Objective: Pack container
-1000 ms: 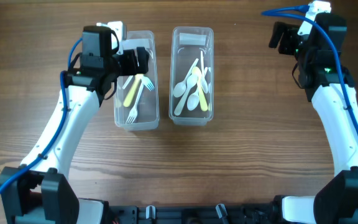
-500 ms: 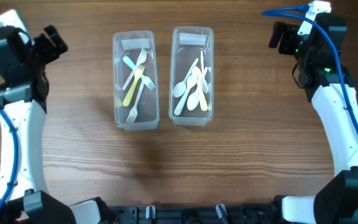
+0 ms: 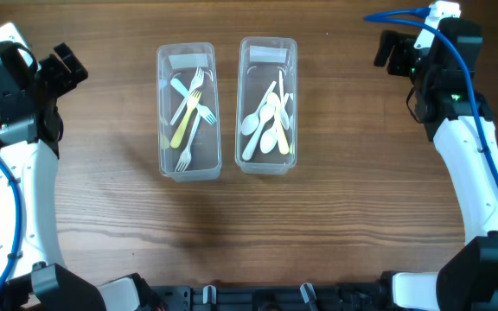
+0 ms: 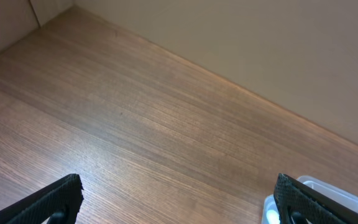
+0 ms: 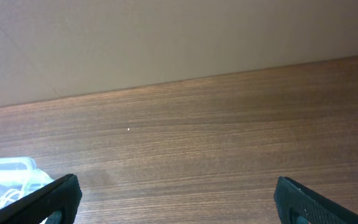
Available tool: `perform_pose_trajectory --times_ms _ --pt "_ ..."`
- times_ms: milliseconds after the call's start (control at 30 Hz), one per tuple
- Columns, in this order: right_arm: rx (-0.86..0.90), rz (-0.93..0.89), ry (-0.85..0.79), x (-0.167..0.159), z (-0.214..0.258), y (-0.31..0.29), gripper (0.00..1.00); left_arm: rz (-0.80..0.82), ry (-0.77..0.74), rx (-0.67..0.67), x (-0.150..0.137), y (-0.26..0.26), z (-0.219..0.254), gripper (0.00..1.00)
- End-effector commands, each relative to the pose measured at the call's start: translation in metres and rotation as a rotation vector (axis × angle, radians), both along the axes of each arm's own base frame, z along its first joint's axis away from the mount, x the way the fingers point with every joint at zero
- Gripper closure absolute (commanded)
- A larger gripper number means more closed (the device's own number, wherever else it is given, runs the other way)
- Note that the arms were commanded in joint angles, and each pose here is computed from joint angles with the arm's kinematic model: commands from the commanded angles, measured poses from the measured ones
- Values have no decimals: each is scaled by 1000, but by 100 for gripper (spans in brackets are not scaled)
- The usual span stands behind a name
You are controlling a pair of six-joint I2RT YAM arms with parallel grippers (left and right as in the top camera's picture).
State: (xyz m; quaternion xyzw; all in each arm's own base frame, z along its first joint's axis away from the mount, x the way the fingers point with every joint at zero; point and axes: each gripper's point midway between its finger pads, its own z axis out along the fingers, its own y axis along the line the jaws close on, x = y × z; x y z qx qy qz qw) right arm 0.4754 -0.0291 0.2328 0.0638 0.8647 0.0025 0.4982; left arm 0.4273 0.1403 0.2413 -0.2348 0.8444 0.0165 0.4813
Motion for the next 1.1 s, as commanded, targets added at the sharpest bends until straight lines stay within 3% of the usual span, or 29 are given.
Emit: perform_pose_trajectory --times_ms 0,367,600,733,933,1067 --pt "-14 -14 -14 0 6 -4 0 12 -7 0 -2 2 5 0" --pt "-19 -20 -13 -1 6 -5 0 12 0 -2 -3 2 3 0" --pt "-124 -168 23 -13 6 -35 0 12 0 -2 -3 2 3 0" --pt "-156 -220 -89 -26 52 -44 0 12 0 -2 -3 2 3 0" --pt "-135 -234 -350 -87 159 -39 0 12 0 -2 -3 2 3 0" --pt "-129 -241 -478 -161 210 -35 0 12 0 -2 -3 2 3 0"
